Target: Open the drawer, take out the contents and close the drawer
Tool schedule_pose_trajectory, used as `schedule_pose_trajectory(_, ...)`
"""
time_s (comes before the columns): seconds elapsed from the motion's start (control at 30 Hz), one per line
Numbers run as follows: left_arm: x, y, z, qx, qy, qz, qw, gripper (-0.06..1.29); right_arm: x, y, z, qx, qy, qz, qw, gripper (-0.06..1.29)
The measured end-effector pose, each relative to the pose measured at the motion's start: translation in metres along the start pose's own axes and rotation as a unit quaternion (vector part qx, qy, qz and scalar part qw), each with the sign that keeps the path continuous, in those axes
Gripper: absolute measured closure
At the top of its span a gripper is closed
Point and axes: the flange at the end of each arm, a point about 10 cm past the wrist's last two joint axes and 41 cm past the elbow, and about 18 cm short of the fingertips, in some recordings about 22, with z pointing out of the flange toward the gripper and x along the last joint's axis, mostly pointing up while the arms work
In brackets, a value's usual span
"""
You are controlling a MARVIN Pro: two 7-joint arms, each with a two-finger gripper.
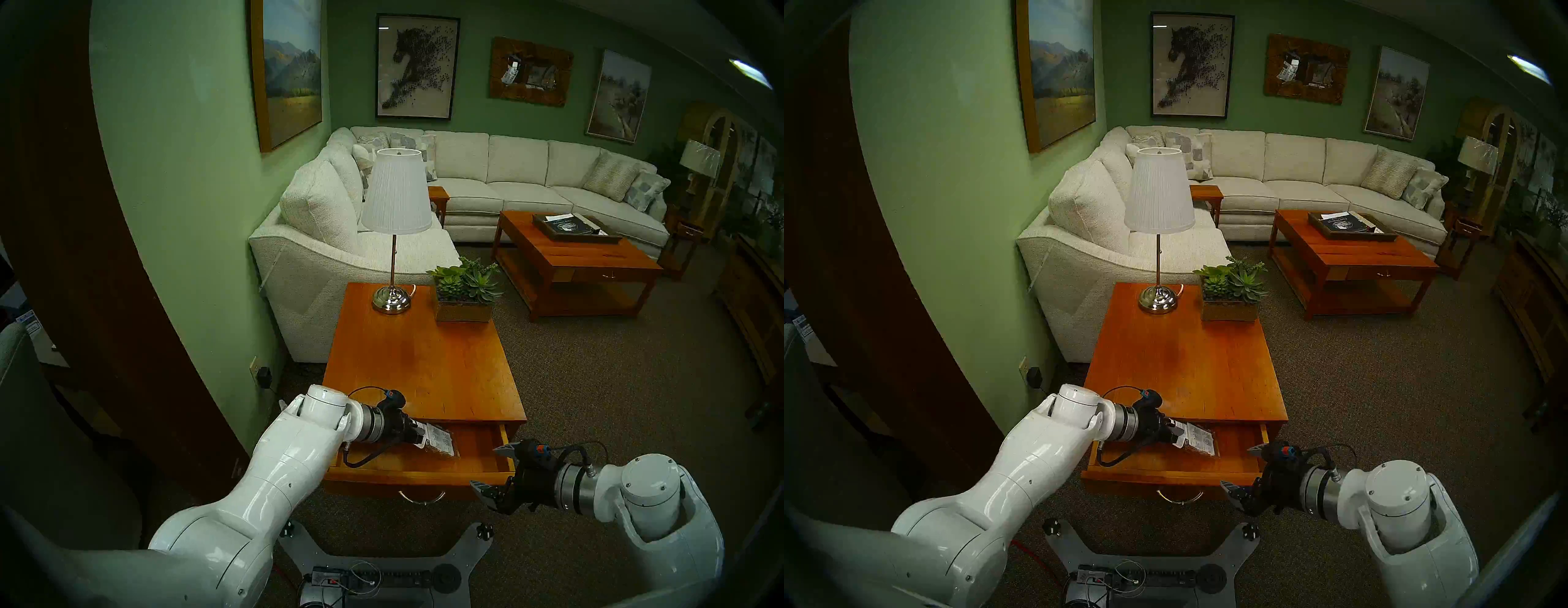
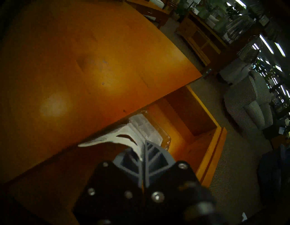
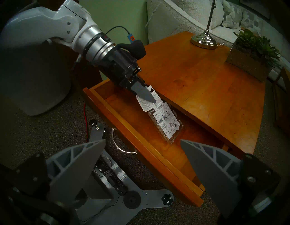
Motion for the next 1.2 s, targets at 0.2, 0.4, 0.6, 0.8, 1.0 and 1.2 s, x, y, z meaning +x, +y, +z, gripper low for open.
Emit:
schedule_pose_trajectory(0.2,0.003,0.008,-0.01,-0.035,-0.002,0.002,0.9994,1.25,0.0,0.0,0.0,0.0,0.0,0.0,1.0,-0.01)
schedule_pose_trajectory(0.4,0.019,0.026,-0.019,-0.079,0.005,0.021,0.9966,1.25,0.0,0.0,0.0,0.0,0.0,0.0,1.0,-0.01)
schedule_pose_trajectory(0.6,0.027,0.038,-0.028,-0.102,0.005,0.031,0.9943,1.25,0.0,0.0,0.0,0.0,0.0,0.0,1.0,-0.01)
schedule_pose_trajectory(0.8,0.041,0.04,-0.045,-0.099,0.015,0.027,0.9946,1.25,0.0,0.0,0.0,0.0,0.0,0.0,1.0,-0.01)
schedule_pose_trajectory(1.0,0.066,0.037,-0.068,-0.075,0.038,0.017,0.9963,1.25,0.0,0.0,0.0,0.0,0.0,0.0,1.0,-0.01)
schedule_pose_trajectory(1.2,0.084,0.03,-0.084,-0.035,0.054,-0.01,0.9979,1.25,0.0,0.0,0.0,0.0,0.0,0.0,1.0,-0.01)
